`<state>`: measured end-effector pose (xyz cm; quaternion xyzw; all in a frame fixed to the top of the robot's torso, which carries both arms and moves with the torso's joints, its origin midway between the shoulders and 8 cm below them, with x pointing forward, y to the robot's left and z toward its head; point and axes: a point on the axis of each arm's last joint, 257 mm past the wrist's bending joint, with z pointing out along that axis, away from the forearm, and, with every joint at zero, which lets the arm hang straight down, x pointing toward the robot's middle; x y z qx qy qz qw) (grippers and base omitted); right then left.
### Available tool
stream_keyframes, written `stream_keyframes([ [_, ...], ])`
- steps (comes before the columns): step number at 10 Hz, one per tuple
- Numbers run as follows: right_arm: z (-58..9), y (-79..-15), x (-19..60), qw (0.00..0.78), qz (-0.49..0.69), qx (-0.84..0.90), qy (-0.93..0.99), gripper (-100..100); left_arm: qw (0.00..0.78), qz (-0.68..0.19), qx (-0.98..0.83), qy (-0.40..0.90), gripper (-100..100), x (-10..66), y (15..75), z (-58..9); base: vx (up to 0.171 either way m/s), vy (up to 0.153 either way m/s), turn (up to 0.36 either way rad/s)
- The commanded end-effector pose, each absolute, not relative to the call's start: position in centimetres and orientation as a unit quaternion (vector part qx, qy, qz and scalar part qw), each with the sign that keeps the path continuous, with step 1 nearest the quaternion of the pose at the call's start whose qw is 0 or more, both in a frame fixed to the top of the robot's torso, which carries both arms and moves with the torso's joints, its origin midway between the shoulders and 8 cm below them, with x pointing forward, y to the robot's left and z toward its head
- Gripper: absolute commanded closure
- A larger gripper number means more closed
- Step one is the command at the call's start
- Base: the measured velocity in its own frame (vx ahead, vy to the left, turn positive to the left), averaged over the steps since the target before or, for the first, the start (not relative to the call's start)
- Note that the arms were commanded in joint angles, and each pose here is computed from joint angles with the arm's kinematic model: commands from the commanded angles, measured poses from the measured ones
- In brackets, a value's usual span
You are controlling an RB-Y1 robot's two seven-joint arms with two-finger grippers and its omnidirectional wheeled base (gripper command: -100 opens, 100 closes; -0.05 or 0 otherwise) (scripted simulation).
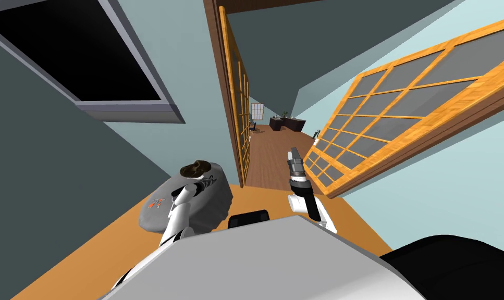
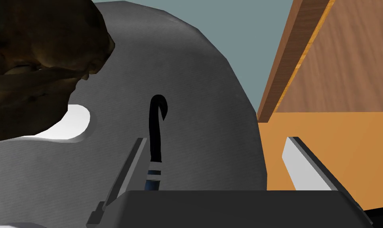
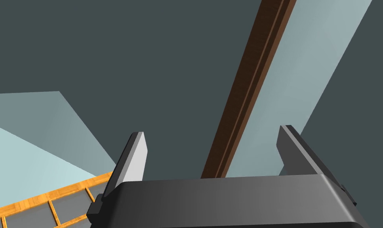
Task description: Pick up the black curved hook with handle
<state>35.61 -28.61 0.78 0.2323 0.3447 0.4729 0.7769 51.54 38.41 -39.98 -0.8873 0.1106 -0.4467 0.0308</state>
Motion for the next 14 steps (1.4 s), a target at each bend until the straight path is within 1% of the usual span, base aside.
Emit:
stream_keyframes([
  [1,0.8,-28.6,35.6,0.777,0.473,0.232,0.345,0,0.017,-0.452,-0.886,0.106,-100,51.6,38.1,-39.3,-0.008,-0.016,-0.030],
  [5,0.8,-28.6,35.6,0.777,0.473,0.232,0.345,0,-0.005,-0.452,-0.886,0.106,-100,51.5,37.7,-38.4,0.036,-0.021,-0.010],
  [8,0.8,-28.6,35.6,0.777,0.473,0.232,0.345,0,0.000,-0.416,-0.901,0.120,-100,50.0,38.1,-40.3,0.145,-0.009,0.066],
  [14,0.8,-28.6,35.6,0.777,0.473,0.232,0.345,0,0.019,-0.347,-0.928,0.134,-100,46.6,39.5,-44.2,0.101,0.026,0.062],
])
